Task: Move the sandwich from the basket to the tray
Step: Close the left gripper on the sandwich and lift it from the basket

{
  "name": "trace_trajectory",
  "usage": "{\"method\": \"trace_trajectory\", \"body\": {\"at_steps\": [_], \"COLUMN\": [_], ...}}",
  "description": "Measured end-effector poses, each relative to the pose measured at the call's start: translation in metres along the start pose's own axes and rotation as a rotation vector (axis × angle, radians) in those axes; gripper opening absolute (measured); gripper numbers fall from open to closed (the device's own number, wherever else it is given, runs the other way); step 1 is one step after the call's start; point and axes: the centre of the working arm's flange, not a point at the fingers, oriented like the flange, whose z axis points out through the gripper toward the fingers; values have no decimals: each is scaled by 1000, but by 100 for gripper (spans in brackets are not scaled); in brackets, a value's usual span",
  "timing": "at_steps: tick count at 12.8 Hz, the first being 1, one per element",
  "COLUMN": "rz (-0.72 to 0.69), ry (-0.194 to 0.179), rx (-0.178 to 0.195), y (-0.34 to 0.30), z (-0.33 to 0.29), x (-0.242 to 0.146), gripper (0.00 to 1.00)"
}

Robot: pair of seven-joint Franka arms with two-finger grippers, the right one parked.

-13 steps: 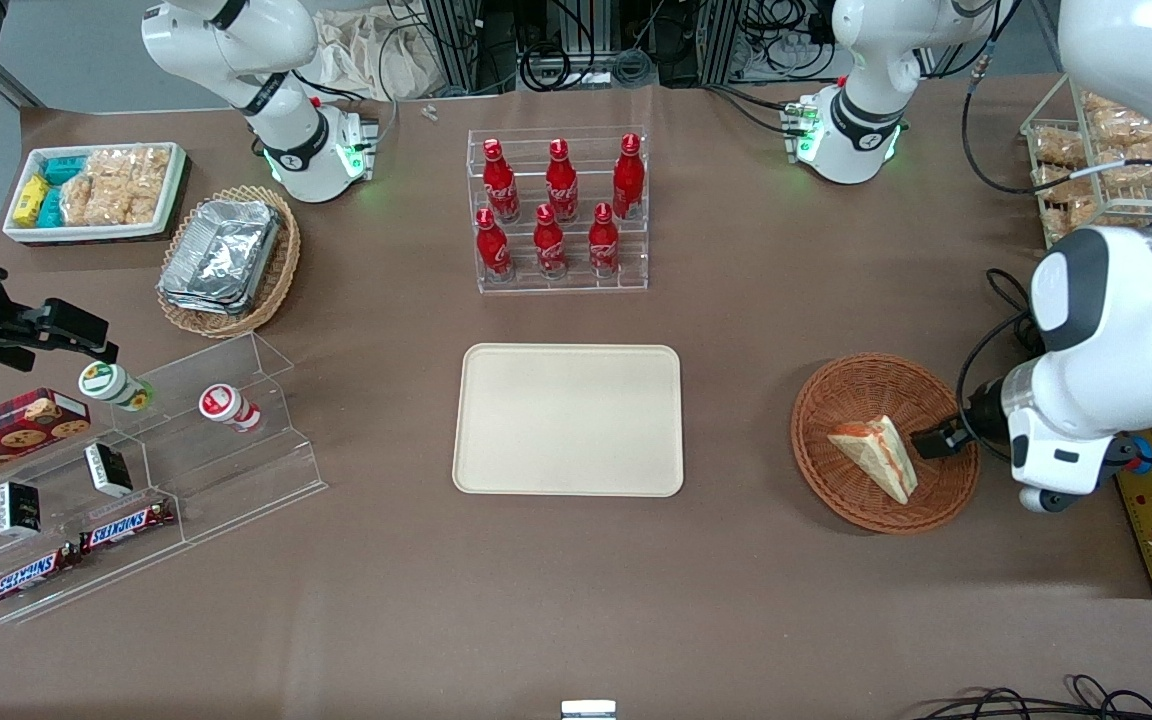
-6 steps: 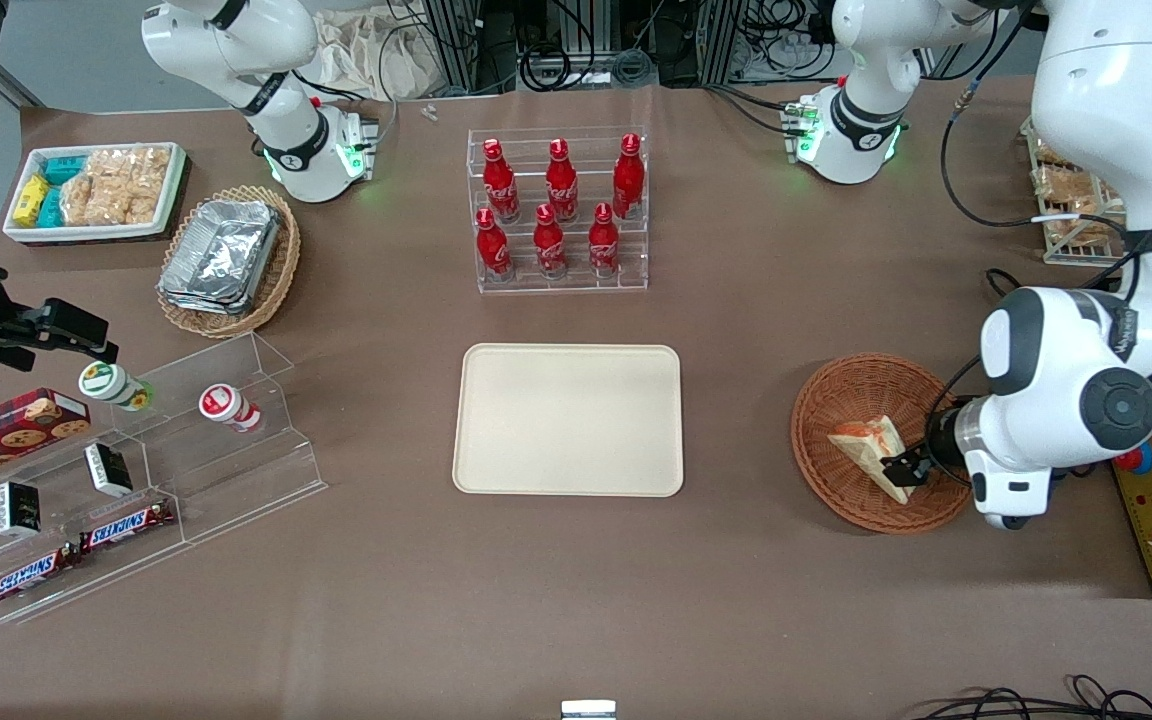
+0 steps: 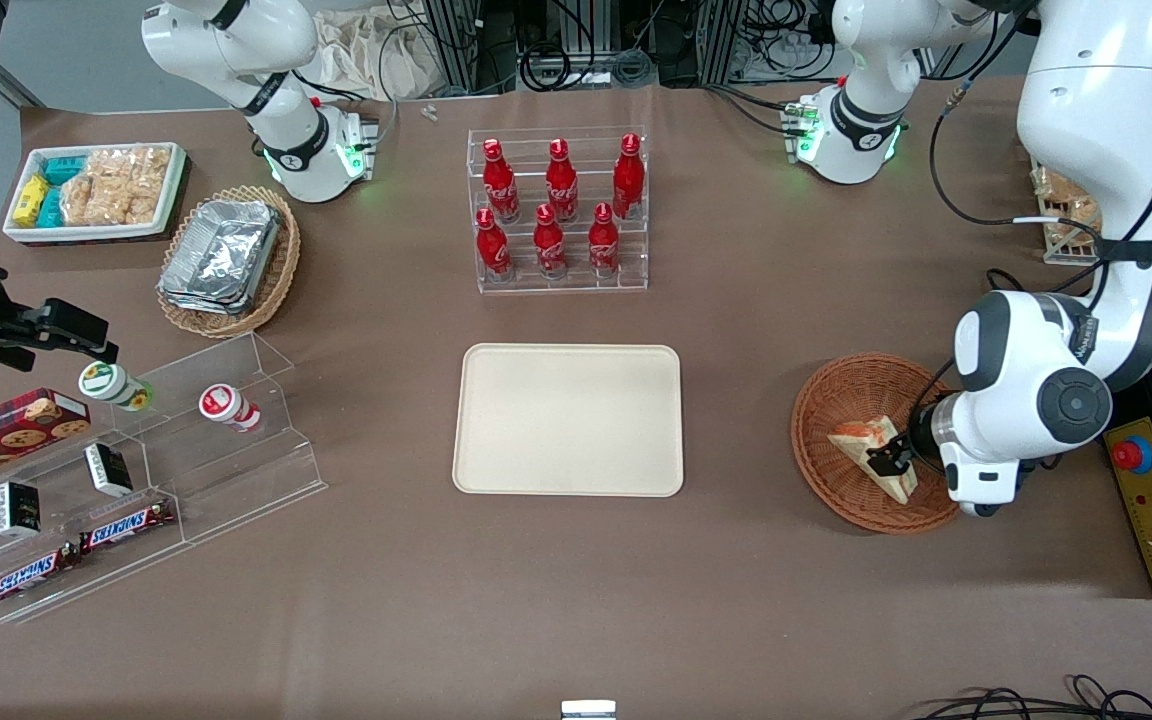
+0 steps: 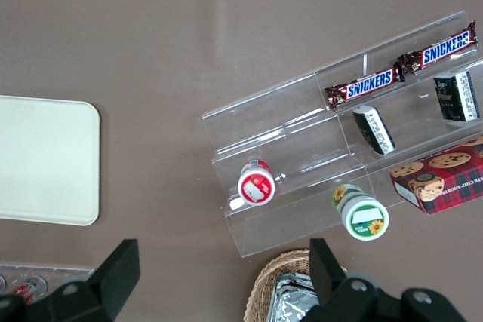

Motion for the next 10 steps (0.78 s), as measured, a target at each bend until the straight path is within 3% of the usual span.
{"method": "trace_trajectory", "body": {"at_steps": [7,8,10], "rz": [3,2,-37], "ry": [7,9,11], "rx": [-11,-15,-24], "y": [-4,-4,-2], "z": [23,28,36], "x": [-5,-5,-4], "gripper": [99,93,68]}}
